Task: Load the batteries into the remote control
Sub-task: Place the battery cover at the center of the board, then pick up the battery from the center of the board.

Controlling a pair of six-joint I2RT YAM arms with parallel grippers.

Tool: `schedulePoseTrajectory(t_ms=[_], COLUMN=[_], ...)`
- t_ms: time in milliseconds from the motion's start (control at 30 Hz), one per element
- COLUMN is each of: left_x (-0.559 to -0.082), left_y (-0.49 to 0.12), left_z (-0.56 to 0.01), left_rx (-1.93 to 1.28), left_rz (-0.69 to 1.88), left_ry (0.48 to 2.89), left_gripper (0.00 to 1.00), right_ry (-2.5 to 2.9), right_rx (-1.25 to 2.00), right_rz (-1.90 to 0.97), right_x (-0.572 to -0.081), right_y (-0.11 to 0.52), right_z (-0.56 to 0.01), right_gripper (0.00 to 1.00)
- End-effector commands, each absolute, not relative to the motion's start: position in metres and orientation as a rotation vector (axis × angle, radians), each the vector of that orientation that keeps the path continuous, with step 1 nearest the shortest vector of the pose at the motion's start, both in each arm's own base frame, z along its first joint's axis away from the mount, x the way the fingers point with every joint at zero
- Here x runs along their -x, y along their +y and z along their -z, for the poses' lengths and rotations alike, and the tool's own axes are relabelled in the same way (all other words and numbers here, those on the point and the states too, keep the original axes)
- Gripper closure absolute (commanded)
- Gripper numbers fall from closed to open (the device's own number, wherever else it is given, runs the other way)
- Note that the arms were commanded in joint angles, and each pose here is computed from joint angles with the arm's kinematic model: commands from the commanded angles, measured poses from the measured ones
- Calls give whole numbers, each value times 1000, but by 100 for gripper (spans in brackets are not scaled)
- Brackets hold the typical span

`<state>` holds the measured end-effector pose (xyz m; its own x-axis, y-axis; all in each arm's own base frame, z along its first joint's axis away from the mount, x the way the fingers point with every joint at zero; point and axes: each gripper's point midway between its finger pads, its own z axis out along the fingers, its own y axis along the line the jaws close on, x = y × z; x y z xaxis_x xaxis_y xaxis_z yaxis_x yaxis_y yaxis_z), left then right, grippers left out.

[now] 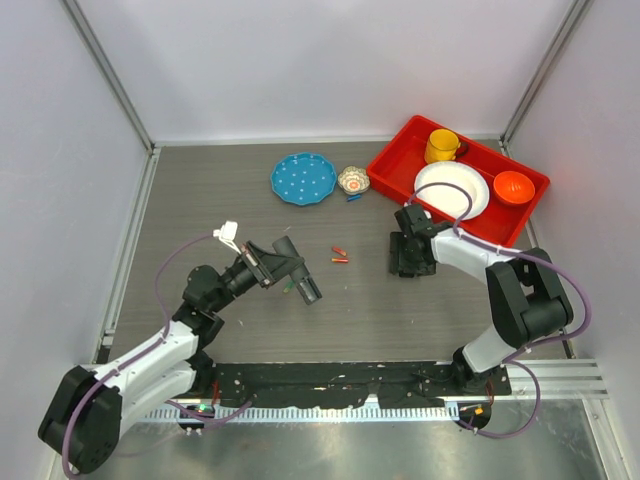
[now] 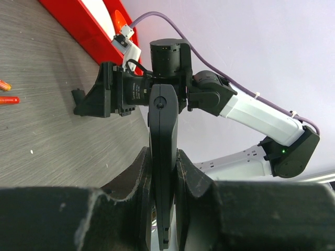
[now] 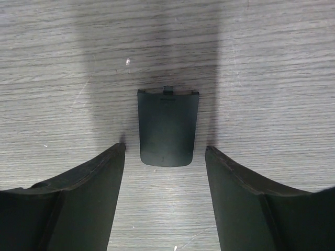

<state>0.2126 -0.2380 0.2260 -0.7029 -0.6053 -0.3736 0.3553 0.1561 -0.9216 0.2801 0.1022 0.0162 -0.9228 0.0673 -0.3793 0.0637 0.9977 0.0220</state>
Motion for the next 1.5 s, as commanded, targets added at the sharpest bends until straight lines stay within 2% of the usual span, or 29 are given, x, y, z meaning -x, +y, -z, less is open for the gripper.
schedulePoseTrajectory(t_ms=[0,200,333,433,700,867,1467], left_x=[-211,-214,-216,-215,-209,-204,-178], left_y=[-233,-230,-226,-218,-180,-148,-164], left_z=[-241,-238,-238,-242,-227,-247,-281], left_rx=[216,236,259,283,451,547,355], left_rz=[1647,1622,1605,1587,1446,1364,1490], left_ry=[1612,1623,1601,1558,1532,1423,1373], left_gripper=[100,100,100,100,100,100,100], right_ry=[2731,2576,2379,2318,2299,2203,2140], right_rx=[-109,-55,112,155,407,525,717], right_rz=[-38,-90,-193,-299,-461,-615,-598], right_x=[-282,-288,-282,-279,-255,-244,-249], right_y=[105,123,171,201,277,323,401], right_z=[-27,-90,-145,-157,-120,-113,-56], right_gripper=[30,26,26,27,33,25,23])
